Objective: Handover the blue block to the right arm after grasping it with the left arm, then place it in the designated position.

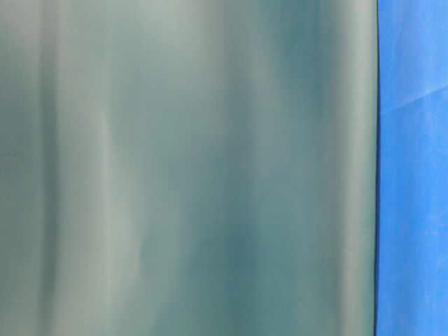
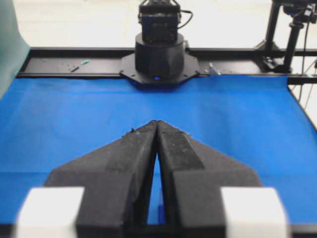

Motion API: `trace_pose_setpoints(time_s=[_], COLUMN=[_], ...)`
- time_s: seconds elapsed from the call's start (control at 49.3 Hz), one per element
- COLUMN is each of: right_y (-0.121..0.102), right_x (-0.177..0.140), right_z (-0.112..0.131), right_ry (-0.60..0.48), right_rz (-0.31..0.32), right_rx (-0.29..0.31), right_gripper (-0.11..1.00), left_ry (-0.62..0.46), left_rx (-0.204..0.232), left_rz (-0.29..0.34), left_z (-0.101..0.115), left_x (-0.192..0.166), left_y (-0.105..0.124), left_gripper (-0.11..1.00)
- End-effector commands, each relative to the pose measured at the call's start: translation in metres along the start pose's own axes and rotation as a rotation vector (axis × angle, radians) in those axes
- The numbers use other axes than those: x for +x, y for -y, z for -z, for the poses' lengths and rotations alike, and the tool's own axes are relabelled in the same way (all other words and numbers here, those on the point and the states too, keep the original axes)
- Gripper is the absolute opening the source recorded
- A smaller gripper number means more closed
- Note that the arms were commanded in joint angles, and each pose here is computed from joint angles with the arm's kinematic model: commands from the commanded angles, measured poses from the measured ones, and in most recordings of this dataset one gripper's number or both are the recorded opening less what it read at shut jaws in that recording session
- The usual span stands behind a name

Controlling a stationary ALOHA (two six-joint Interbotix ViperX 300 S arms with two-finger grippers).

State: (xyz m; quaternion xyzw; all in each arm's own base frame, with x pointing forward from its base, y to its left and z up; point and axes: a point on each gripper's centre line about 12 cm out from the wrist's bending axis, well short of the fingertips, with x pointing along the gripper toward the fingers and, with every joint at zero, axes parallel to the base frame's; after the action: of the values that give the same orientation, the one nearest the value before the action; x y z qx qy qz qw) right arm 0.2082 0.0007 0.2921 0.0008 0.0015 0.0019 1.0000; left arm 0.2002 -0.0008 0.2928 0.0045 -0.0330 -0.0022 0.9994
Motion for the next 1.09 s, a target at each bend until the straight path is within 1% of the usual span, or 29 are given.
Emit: trace_pose_setpoints(time_s=[0.0,0.041,0.101,0.223,0.263,0.304,0.345,0.649,0.872,1.074], right_y=[0.001,0.001,0.001,0.001,0.001,0.002,0.002,0.002,0.002,0.002], right_x=[0.003,0.003,0.004,0.004,0.004,0.004,0.004,0.004,0.004,0.004], right_z=[-0.008,-0.008,-0.008,-0.007,-0.006,-0.007,-0.007,-0.007,-0.008,-0.008], right_ry=[0.017,0.015,0.012,0.005,0.005,0.005,0.006,0.008,0.011,0.011], right_rz=[0.003,0.004,0.004,0.006,0.008,0.008,0.009,0.011,0.011,0.009], right_rx=[0.005,0.006,0.011,0.012,0.012,0.015,0.017,0.020,0.020,0.020], right_gripper=[0.08,0.16,0.32,0.70,0.81,0.90,0.95,0.97,0.97,0.97], left_ry=[0.021,0.028,0.032,0.028,0.026,0.026,0.028,0.028,0.057,0.029], left_rx=[-0.002,-0.005,-0.006,-0.006,-0.006,-0.008,-0.008,-0.009,-0.009,-0.009], left_rz=[0.001,0.001,0.001,-0.001,0.001,-0.001,0.001,0.001,0.001,0.001], left_z=[-0.006,-0.007,-0.007,-0.006,-0.005,-0.005,-0.006,-0.006,-0.010,-0.003], left_x=[0.002,0.002,0.002,0.002,0.002,0.002,0.002,0.003,0.003,0.013], left_y=[0.000,0.000,0.000,0.000,0.000,0.000,0.000,0.000,0.000,0.000], left_gripper=[0.11,0.21,0.39,0.75,0.84,0.91,0.92,0.91,0.91,0.91])
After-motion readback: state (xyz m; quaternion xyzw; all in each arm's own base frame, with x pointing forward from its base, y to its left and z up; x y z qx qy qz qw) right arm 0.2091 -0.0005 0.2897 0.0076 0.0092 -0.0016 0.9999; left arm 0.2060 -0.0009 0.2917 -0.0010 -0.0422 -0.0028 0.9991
